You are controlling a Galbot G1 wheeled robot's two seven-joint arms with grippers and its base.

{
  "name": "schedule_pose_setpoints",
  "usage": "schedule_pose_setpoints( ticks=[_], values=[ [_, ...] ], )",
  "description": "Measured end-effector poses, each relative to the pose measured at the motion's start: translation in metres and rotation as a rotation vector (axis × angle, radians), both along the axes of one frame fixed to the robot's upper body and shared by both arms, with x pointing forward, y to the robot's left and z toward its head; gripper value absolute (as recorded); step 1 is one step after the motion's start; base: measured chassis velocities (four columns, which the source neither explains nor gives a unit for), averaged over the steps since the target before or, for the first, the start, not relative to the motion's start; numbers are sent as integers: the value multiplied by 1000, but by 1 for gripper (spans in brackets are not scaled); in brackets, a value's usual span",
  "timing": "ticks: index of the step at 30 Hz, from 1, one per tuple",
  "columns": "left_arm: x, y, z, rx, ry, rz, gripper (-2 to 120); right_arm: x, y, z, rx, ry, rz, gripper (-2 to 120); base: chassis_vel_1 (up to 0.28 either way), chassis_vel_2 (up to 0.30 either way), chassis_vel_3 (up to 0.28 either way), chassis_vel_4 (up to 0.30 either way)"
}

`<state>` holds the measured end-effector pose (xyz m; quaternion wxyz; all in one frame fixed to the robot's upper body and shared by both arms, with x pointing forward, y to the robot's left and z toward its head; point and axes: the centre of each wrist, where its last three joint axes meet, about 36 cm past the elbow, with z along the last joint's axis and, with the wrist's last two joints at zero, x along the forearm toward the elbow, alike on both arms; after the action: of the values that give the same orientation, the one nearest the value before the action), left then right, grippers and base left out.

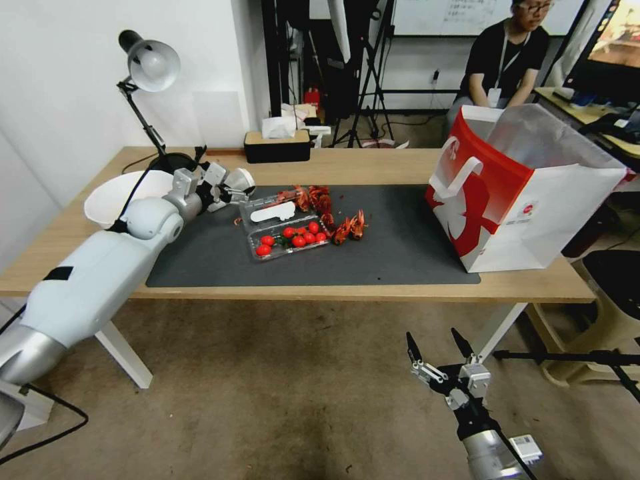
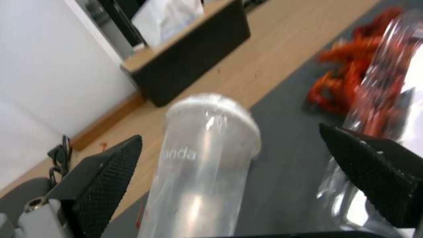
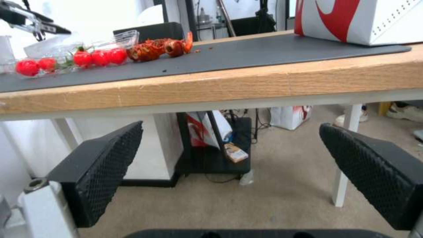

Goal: Pick up the trash from the table and place it into the takeout bag.

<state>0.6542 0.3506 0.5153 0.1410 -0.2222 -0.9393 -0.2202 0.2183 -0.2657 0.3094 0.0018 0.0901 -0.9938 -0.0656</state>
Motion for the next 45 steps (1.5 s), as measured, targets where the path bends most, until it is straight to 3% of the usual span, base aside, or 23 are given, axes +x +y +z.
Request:
schedule_pose_setpoints(
  ticks=[8, 18, 21, 27, 29, 35, 38, 43, 45],
  values=[
    [27, 0, 10, 37, 64, 28, 100, -2, 0, -4, 1, 3, -3, 100, 0, 0, 0, 0],
    [47, 5, 13, 34, 165, 43, 100, -2, 1, -5, 2, 6, 1, 100, 0, 0, 0, 0],
    [53, 6, 12, 44, 196, 60, 86, -2, 1, -6, 2, 9, 2, 100, 0, 0, 0, 0],
    [53, 7, 12, 41, 202, 67, 70, -1, 1, -7, 0, 11, 1, 100, 0, 0, 0, 0],
    [53, 9, 13, 27, 199, 70, 58, -1, 1, -8, 0, 13, 0, 100, 0, 0, 0, 0],
    [46, 10, 18, -44, 155, 47, 39, -2, 2, -9, 3, 16, 1, 100, 0, 0, 0, 0],
    [40, 3, 38, -148, 68, -25, 27, -1, 2, -8, 1, 17, 2, 100, 0, 0, 0, 0],
    [33, -16, 62, -203, 16, -102, 19, -2, 3, -9, -5, 17, 4, 100, 0, 0, 0, 0],
    [29, -35, 78, -240, -10, -154, 13, -3, 4, -9, -11, 18, 7, 100, 0, 0, 0, 0]
  ],
)
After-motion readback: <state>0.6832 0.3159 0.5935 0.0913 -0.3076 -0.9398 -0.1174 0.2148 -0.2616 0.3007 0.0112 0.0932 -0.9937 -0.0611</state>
